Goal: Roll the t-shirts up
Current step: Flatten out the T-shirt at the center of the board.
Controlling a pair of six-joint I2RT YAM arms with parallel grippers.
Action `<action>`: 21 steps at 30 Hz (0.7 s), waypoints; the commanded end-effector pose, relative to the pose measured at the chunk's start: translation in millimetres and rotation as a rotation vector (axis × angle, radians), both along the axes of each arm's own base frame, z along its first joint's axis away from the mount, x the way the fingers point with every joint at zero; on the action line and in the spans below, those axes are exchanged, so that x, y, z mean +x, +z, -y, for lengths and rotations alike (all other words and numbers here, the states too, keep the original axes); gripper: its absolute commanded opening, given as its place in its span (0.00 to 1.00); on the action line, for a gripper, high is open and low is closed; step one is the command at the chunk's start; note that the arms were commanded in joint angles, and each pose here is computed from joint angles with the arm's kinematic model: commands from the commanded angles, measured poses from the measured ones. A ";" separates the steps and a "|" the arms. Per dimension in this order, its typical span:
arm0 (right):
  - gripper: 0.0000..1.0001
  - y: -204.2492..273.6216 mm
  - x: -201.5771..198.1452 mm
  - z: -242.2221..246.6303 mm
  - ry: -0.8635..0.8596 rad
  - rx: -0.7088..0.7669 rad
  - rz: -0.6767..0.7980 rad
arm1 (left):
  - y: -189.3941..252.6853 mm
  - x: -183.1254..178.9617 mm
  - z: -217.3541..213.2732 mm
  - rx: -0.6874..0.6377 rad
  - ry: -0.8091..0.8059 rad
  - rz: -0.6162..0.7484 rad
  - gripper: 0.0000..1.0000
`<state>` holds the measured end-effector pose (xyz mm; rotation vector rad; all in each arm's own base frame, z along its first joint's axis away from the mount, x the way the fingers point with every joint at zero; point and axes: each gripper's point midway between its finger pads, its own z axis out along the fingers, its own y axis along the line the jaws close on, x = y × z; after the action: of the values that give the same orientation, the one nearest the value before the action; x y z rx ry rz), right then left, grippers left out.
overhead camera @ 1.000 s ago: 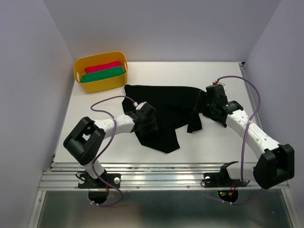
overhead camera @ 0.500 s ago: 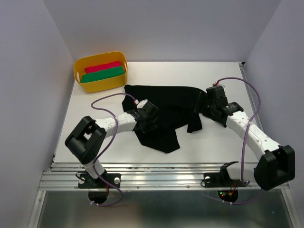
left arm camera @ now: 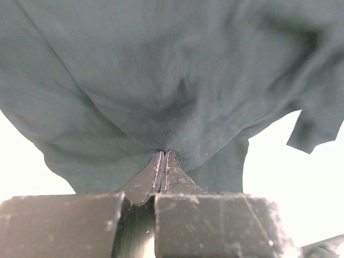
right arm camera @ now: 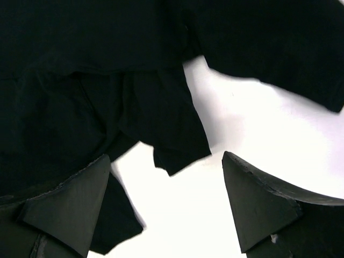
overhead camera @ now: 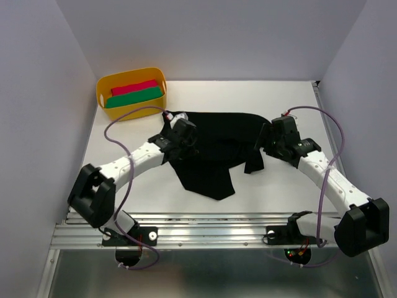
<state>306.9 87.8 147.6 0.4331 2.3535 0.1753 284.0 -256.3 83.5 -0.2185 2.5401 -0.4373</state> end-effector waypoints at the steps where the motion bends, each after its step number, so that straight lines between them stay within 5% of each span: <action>1: 0.91 -13.0 -16.3 6.5 -0.054 0.044 -0.037 | 108.9 37.9 -29.2 -0.107 0.020 0.250 0.00; 13: 0.91 -31.5 -23.6 24.3 -0.155 0.043 -0.073 | 214.5 76.2 -86.5 -0.175 0.091 0.463 0.00; 21: 0.80 -41.8 -14.1 62.0 -0.298 0.181 -0.057 | 233.2 84.0 -99.2 -0.198 0.097 0.502 0.00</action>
<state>278.9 38.9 97.0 0.7866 2.4096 0.1426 366.7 -155.7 278.2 -0.3268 2.0778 -0.5742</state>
